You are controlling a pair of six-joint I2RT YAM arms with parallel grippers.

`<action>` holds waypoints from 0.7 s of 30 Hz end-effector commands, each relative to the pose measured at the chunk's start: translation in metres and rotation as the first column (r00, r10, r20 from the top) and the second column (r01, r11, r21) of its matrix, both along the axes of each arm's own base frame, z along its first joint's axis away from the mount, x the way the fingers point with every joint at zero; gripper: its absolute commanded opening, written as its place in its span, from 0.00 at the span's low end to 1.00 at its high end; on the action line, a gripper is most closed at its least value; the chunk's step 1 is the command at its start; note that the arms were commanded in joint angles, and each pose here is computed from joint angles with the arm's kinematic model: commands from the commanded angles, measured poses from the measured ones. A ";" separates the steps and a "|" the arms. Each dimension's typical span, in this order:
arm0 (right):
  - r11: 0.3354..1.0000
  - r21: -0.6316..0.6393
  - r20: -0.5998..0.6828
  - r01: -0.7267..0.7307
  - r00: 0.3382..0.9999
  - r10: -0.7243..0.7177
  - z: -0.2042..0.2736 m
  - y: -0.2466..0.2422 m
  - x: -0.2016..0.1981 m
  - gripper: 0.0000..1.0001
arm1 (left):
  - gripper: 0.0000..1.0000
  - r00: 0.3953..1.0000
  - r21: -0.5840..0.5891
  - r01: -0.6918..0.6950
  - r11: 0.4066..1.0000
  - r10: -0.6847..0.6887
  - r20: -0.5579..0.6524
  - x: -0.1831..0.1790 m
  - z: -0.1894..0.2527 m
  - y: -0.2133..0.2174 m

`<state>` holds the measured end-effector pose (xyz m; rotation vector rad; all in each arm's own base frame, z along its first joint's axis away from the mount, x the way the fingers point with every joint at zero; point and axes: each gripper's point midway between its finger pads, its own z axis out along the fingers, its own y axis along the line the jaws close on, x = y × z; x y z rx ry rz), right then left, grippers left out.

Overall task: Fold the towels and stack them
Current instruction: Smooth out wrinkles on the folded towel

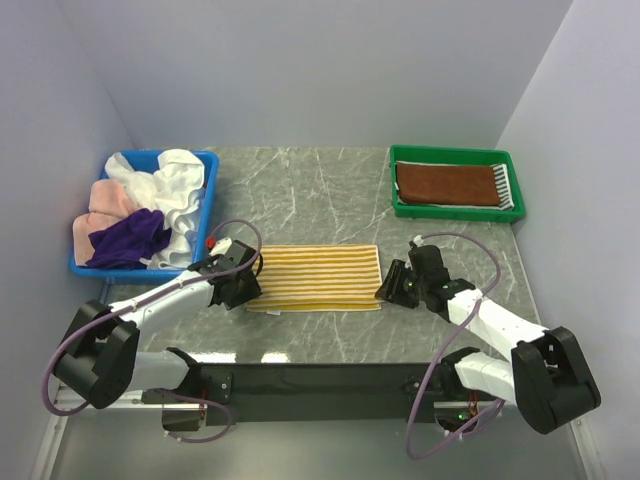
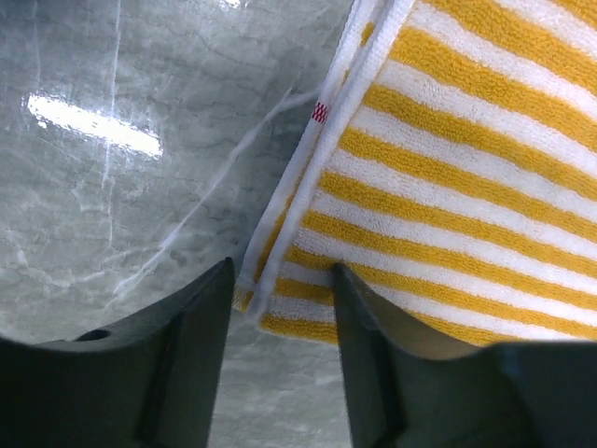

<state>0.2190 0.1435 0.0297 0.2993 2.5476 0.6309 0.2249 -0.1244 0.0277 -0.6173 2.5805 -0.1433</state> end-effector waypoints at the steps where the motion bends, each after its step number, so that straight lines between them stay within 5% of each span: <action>1: 1.000 0.004 0.029 -0.014 0.999 0.014 0.000 0.002 0.007 0.50 | 0.51 1.000 0.025 0.002 1.000 -0.002 0.011 0.002 0.002 0.004; 5: 1.000 0.000 0.032 -0.014 0.999 0.014 0.000 0.002 0.007 0.47 | 0.36 1.000 0.032 0.002 0.999 -0.002 -0.001 0.002 -0.001 0.004; 12: 1.000 -0.018 0.047 -0.017 0.999 0.018 0.006 -0.001 0.010 0.17 | 0.15 1.000 0.053 0.006 0.999 -0.006 0.010 0.006 0.006 0.006; 21: 0.999 -0.028 0.081 -0.022 0.996 0.024 0.022 -0.002 0.014 0.06 | 0.29 1.000 0.058 0.014 0.998 -0.016 0.018 0.008 0.015 0.005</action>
